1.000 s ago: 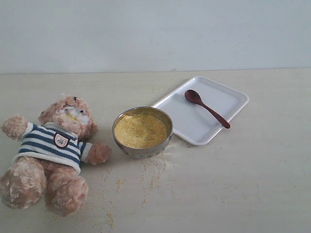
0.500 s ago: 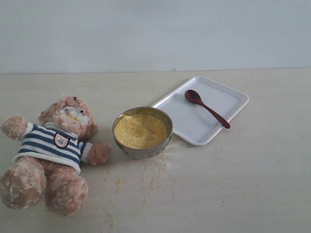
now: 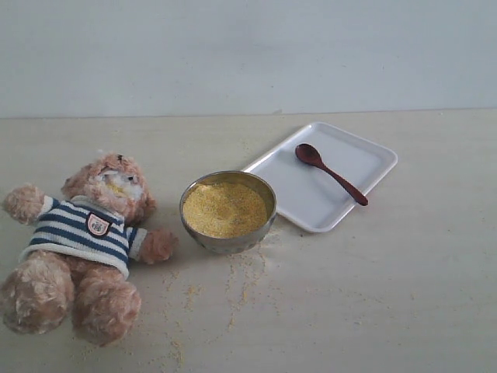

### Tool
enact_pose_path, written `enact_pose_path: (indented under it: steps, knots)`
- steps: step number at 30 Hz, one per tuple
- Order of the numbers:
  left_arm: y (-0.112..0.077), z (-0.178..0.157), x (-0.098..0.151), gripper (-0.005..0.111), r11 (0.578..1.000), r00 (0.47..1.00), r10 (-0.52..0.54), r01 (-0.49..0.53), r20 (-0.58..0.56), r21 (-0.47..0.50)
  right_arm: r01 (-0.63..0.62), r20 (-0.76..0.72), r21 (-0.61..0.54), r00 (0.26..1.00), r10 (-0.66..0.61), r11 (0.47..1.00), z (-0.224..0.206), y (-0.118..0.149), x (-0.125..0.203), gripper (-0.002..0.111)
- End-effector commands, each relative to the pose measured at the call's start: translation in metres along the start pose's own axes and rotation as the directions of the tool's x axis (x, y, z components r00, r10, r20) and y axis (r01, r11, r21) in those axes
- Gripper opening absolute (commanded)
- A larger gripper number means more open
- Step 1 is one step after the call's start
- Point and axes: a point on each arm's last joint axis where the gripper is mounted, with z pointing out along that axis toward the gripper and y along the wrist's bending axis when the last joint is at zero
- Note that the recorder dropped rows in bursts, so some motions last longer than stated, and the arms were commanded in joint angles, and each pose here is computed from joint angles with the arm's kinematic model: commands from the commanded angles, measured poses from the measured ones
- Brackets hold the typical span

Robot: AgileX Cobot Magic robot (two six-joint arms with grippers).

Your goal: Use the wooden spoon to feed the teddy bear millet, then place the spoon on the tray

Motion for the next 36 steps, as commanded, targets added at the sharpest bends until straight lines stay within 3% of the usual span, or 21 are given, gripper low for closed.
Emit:
enact_pose_path:
  steps: [1, 11, 13, 15, 18, 32, 33, 36]
  knots:
    - [0.002, 0.001, 0.01, 0.005, 1.0, 1.0, -0.013, 0.012, -0.021, -0.003, -0.007, -0.003, 0.002, 1.0, 0.007, 1.0, 0.0, -0.001, 0.003, 0.0]
    - [0.004, 0.003, 0.026, 0.005, 1.0, 0.997, -0.028, 0.028, -0.073, -0.007, -0.006, -0.065, 0.018, 0.998, 0.007, 1.0, 0.0, -0.002, 0.008, 0.0]
    - [0.003, 0.003, 0.026, 0.005, 0.997, 0.995, -0.072, 0.072, -0.072, 0.0, -0.009, -0.081, 0.023, 0.997, 0.011, 1.0, -0.001, -0.002, 0.01, 0.0]
    - [0.003, 0.003, 0.026, 0.005, 0.997, 0.994, -0.081, 0.081, -0.071, 0.001, -0.091, -0.082, 0.026, 0.992, 0.093, 0.996, -0.001, -0.002, 0.01, 0.0]
    - [0.001, 0.003, 0.026, 0.005, 0.983, 0.981, -0.178, 0.18, -0.077, 0.02, -0.138, -0.08, 0.028, 0.987, 0.14, 0.99, -0.001, -0.002, 0.01, 0.0]
    - [0.001, 0.003, 0.026, 0.005, 0.986, 0.983, -0.166, 0.167, -0.074, 0.016, -0.14, -0.089, 0.038, 0.986, 0.143, 0.989, -0.001, -0.003, 0.011, 0.0]
    - [0.001, 0.003, 0.026, 0.005, 0.986, 0.983, -0.166, 0.167, -0.074, 0.016, -0.111, -0.079, 0.058, 0.99, 0.115, 0.992, -0.003, -0.004, 0.011, 0.0]
    - [0.001, 0.003, 0.026, 0.005, 0.986, 0.983, -0.166, 0.167, -0.074, 0.016, 0.194, 0.048, 0.139, 0.978, -0.202, 0.971, -0.01, -0.009, -0.001, 0.0]
